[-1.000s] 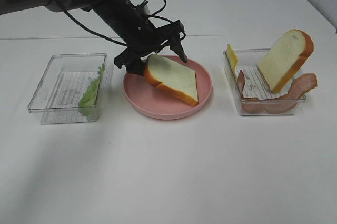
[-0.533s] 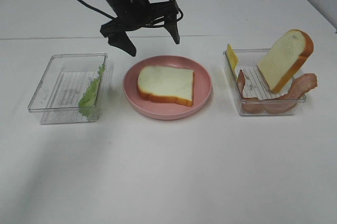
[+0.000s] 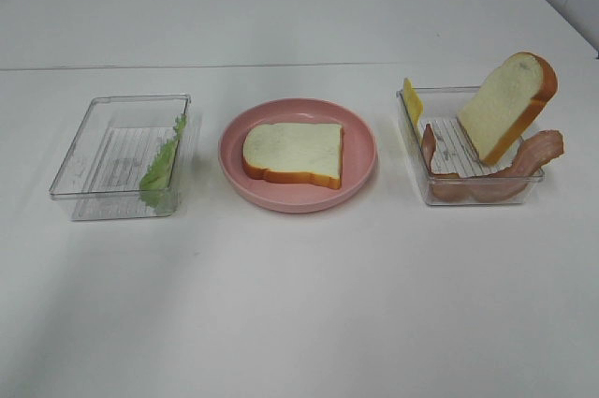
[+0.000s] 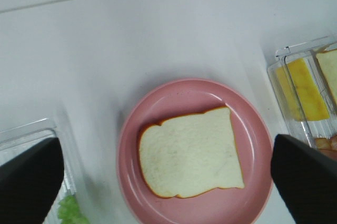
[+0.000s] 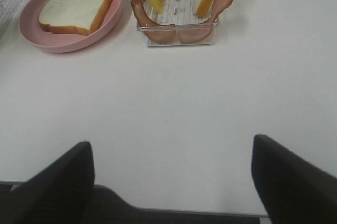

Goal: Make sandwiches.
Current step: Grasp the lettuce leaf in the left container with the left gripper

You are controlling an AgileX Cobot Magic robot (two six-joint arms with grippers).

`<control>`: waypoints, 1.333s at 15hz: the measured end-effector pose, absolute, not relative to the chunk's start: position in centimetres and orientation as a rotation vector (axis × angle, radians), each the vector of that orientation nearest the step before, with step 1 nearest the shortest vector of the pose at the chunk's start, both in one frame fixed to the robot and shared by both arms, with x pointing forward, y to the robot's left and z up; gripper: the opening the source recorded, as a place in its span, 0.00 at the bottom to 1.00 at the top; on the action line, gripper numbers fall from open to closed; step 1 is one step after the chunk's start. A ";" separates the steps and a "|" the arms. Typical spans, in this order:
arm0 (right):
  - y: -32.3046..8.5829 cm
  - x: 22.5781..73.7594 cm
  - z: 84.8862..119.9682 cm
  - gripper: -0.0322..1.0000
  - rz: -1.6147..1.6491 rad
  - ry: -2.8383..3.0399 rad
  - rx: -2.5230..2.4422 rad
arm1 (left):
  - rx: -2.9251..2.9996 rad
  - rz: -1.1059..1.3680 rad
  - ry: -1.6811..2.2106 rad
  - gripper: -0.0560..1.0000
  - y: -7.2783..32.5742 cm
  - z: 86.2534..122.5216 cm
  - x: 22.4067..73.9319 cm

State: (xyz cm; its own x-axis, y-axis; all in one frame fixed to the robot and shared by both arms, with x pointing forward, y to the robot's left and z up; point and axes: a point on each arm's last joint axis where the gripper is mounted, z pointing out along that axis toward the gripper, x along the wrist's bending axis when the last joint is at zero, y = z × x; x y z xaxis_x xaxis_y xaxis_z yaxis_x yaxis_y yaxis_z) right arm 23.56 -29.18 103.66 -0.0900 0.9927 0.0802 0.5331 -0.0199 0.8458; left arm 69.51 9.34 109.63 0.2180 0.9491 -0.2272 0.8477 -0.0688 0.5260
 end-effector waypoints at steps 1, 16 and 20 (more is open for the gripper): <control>-29.2 23.6 103.7 0.80 1.013 1.677 1.601 | 1.937 0.252 1.651 0.99 9.9 110.4 69.1; -29.2 23.6 103.7 0.80 1.013 1.677 1.601 | 2.211 -0.090 2.008 0.99 13.0 96.7 67.0; -29.2 23.6 103.7 0.80 1.013 1.677 1.601 | 2.186 -0.076 2.007 0.98 12.6 93.9 68.0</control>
State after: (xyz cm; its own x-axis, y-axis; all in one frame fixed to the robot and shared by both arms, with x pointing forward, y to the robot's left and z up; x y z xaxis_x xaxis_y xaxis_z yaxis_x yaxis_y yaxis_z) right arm 23.56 -29.18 103.66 -0.0900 0.9927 0.0802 0.5331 -0.0199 0.8458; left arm 68.00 12.64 93.91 0.0914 0.9838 -0.1541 0.9927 -0.0777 0.0927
